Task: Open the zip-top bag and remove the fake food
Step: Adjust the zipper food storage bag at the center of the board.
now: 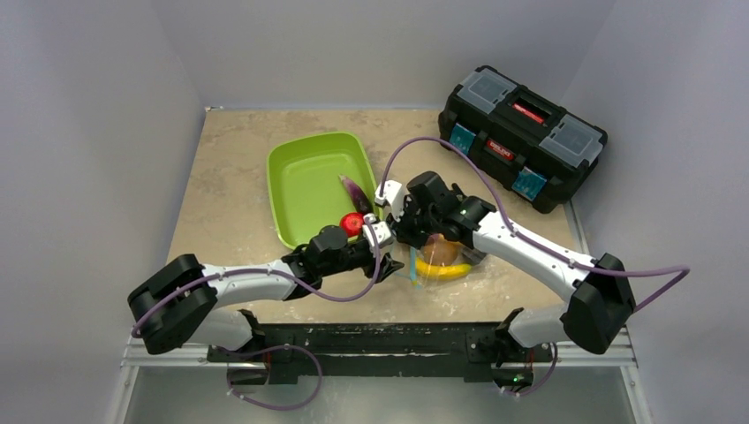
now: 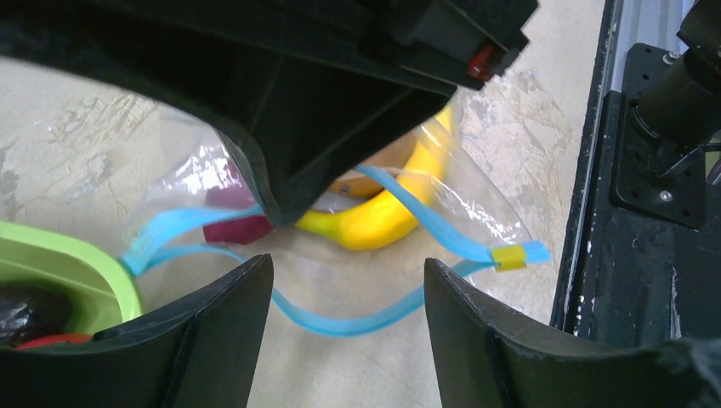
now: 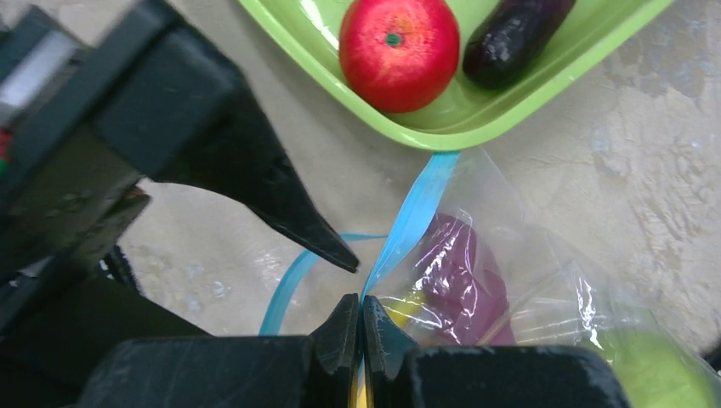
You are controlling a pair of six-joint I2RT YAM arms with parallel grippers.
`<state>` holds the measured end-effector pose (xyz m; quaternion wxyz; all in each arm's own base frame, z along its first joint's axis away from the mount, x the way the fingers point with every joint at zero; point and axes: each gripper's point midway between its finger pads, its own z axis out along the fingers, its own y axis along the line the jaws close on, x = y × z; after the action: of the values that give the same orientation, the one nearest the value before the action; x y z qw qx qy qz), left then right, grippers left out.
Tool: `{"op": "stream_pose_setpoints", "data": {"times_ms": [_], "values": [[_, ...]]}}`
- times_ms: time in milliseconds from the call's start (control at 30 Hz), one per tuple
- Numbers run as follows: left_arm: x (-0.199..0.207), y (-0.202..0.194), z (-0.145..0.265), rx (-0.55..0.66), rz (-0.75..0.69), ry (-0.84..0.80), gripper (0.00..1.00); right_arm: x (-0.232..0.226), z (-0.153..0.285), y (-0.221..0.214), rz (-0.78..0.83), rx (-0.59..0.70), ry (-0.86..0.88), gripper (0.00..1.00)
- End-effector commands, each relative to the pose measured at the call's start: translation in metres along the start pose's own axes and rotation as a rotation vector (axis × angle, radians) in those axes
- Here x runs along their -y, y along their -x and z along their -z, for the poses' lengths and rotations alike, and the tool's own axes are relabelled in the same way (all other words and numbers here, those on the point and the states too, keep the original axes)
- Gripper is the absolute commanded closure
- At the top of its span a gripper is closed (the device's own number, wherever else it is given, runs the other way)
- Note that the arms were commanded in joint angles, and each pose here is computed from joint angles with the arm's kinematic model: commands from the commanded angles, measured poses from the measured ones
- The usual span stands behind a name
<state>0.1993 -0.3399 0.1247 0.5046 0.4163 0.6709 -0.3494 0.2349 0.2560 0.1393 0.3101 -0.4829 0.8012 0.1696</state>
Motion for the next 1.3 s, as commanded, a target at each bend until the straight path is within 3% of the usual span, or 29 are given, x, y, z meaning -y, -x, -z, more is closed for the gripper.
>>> {"op": "stream_pose_setpoints", "data": {"times_ms": [0, 633, 1000, 1267], "values": [[0.005, 0.039, -0.013, 0.109, -0.020, -0.036, 0.36, -0.018, 0.020, 0.030, 0.016, 0.097, 0.112, 1.00], [0.008, 0.021, -0.035, 0.047, -0.052, -0.072, 0.25, -0.025, 0.054, -0.002, -0.013, 0.124, 0.258, 1.00], [0.014, 0.024, -0.033, 0.050, -0.262, -0.023, 0.19, -0.044, 0.065, -0.027, 0.029, 0.102, 0.363, 1.00], [0.007, 0.016, -0.034, 0.015, -0.282, 0.048, 0.17, -0.051, 0.082, -0.022, 0.054, 0.135, 0.444, 1.00]]}}
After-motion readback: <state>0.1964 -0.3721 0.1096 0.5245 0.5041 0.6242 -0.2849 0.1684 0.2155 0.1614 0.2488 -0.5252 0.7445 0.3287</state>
